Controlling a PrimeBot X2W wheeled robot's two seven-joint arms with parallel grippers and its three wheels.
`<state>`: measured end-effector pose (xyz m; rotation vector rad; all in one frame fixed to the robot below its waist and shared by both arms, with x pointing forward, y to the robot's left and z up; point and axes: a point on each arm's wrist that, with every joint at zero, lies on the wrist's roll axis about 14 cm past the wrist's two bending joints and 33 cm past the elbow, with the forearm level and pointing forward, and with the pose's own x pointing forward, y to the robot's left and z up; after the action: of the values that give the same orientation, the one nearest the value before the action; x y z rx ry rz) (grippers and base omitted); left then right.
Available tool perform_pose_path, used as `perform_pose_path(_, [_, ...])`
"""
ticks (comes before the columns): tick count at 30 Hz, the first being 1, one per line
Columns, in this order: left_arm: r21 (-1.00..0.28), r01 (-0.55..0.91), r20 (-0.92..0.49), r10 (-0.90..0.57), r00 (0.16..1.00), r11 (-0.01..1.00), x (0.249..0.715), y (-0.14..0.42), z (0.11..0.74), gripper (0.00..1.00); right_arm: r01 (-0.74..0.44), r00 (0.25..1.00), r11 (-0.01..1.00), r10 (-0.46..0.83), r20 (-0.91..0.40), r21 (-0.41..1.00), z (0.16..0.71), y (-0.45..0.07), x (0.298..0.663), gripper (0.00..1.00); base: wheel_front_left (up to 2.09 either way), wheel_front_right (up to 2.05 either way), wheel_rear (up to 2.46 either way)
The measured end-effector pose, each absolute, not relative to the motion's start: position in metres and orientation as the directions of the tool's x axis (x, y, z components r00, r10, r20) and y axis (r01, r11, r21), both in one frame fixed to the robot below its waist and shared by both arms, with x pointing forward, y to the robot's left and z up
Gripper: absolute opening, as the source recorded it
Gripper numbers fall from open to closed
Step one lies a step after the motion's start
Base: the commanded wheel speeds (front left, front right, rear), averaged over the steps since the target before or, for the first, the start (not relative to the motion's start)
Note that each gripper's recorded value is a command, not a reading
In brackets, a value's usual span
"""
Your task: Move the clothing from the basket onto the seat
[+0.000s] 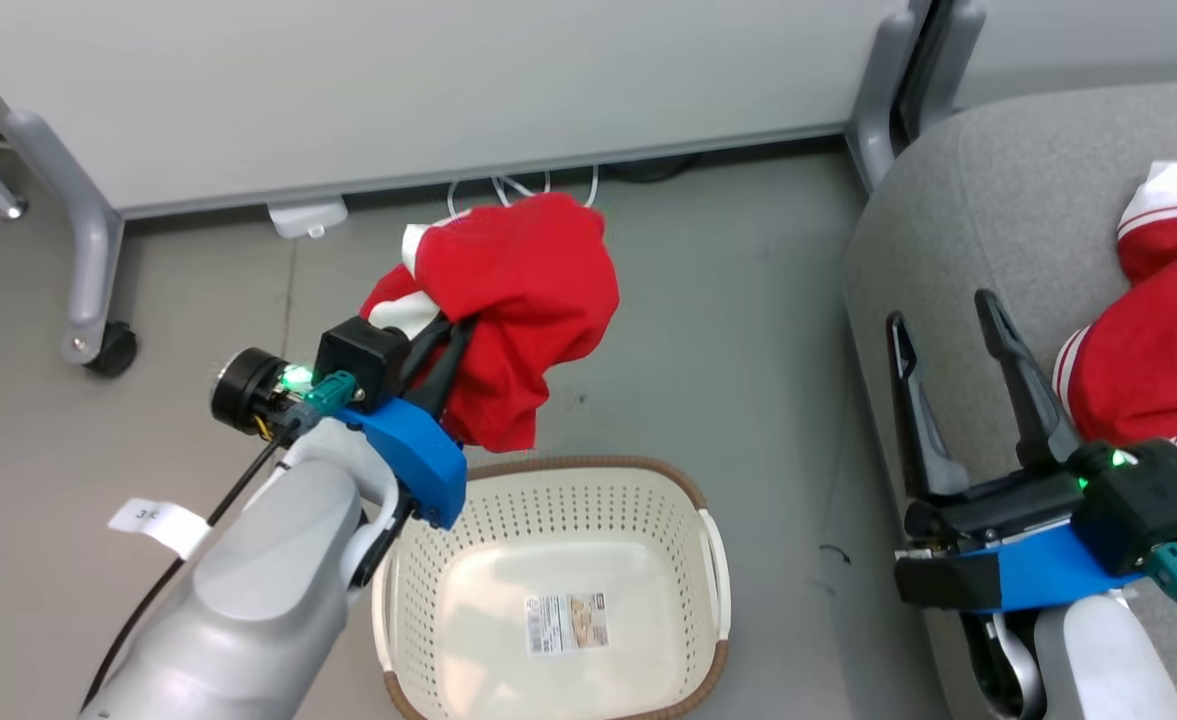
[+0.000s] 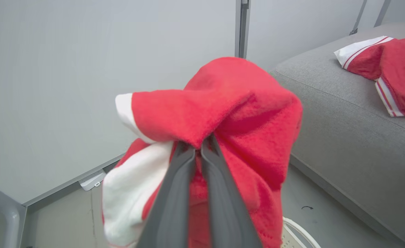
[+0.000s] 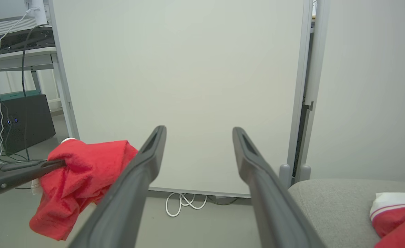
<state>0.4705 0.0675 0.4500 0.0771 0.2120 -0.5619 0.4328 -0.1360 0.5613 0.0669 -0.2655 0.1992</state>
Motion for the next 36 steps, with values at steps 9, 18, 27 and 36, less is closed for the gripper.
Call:
perform_pose_path(9, [-0.018, 0.550, -0.073, -0.550, 0.832, 0.835, 0.459, 0.048, 0.502, 0.00, -0.208, 0.942, 0.977, 0.186, 0.278, 0.053, 0.569, -0.135, 0.412, 1.00, 0.00, 0.00, 0.00])
perform_pose_path(18, [-0.059, 0.580, 0.056, -0.577, 0.815, 0.813, 0.449, 0.031, 0.548, 0.00, -0.219, 0.942, 0.973, 0.193, 0.275, 0.067, 0.569, -0.132, 0.403, 1.00, 0.00, 0.00, 0.00])
perform_pose_path(27, [-0.045, 0.599, 0.128, -0.590, 0.797, 0.799, 0.437, 0.022, 0.582, 0.00, -0.240, 0.940, 0.967, 0.209, 0.268, 0.088, 0.567, -0.125, 0.396, 1.00, 0.00, 0.00, 0.00])
perform_pose_path(36, [-0.031, 0.606, 0.145, -0.597, 0.789, 0.795, 0.432, 0.022, 0.592, 0.00, -0.323, 0.920, 0.940, 0.285, 0.269, 0.111, 0.567, -0.096, 0.395, 1.00, 0.00, 0.00, 0.00])
